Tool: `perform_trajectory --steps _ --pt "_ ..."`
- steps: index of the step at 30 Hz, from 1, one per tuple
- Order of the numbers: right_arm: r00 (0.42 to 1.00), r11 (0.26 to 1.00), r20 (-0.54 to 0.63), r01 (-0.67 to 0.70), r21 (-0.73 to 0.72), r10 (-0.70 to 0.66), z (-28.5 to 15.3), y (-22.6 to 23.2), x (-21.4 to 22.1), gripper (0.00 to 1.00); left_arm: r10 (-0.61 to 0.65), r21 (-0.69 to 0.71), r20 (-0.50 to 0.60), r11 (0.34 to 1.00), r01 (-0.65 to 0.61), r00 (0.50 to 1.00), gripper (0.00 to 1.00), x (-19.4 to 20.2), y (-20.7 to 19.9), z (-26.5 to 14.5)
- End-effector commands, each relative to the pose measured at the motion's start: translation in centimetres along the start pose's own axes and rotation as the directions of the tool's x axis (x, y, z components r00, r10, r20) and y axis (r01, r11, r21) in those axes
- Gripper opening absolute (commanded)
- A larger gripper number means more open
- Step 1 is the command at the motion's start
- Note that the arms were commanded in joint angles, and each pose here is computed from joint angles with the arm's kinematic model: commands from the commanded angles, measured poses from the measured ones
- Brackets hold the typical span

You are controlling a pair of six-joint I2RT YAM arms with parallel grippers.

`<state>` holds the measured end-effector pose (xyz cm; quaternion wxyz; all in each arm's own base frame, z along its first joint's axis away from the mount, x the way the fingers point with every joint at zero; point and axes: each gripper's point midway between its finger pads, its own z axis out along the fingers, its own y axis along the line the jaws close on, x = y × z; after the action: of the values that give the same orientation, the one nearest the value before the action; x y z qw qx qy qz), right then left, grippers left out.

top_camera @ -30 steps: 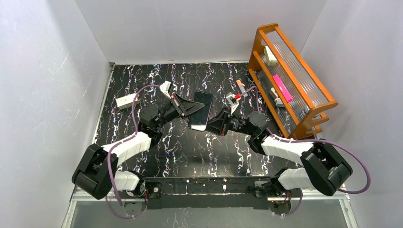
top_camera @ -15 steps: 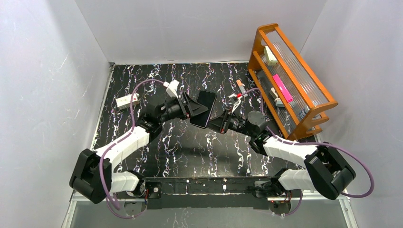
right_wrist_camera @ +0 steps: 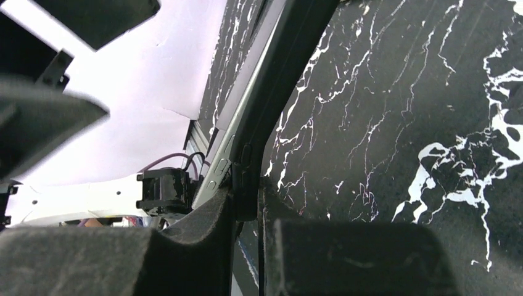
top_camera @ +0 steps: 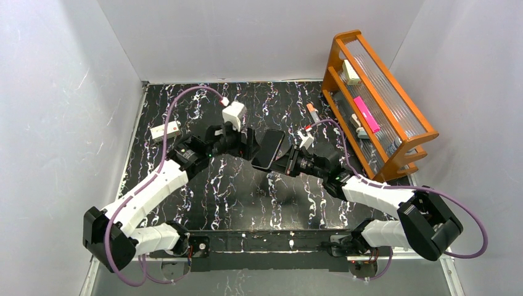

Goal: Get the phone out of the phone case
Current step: Remove the phone case from the phone.

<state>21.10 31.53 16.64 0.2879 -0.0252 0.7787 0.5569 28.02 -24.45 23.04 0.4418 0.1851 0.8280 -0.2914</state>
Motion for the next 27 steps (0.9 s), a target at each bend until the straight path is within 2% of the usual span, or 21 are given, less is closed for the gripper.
perform_trajectory --steps 1,4,11,14,22,27 --pt "0.997 0.999 0.069 -0.025 -0.044 0.028 0.6 3.2 -3.1 0.01 0.272 -0.055 -0.051 0.960 -0.274 0.961 0.81 1.5 0.1 -1.3" --pt "0.997 0.998 0.057 -0.053 -0.025 0.055 0.6 2.8 -2.8 0.01 0.383 -0.051 -0.053 0.921 -0.386 0.922 0.79 2.4 -0.3 -1.1" --pt "0.996 0.997 0.061 -0.066 -0.037 0.068 0.2 3.1 -2.7 0.01 0.579 -0.030 0.076 0.815 -0.579 0.812 0.74 3.4 -1.9 -1.6" --pt "0.995 0.997 0.069 -0.067 -0.042 0.070 0.0 3.4 -2.9 0.01 0.658 -0.032 0.127 0.751 -0.660 0.743 0.72 3.7 -2.3 -1.7" --pt "0.994 0.993 0.048 -0.098 -0.059 0.101 0.0 3.6 -2.5 0.01 0.733 -0.072 0.244 0.667 -0.742 0.635 0.66 3.9 -3.2 -1.7" --pt "0.992 0.991 0.057 -0.104 -0.084 0.109 -0.2 3.8 -2.4 0.01 0.773 -0.092 0.236 0.620 -0.779 0.588 0.64 4.4 -3.1 -1.3"
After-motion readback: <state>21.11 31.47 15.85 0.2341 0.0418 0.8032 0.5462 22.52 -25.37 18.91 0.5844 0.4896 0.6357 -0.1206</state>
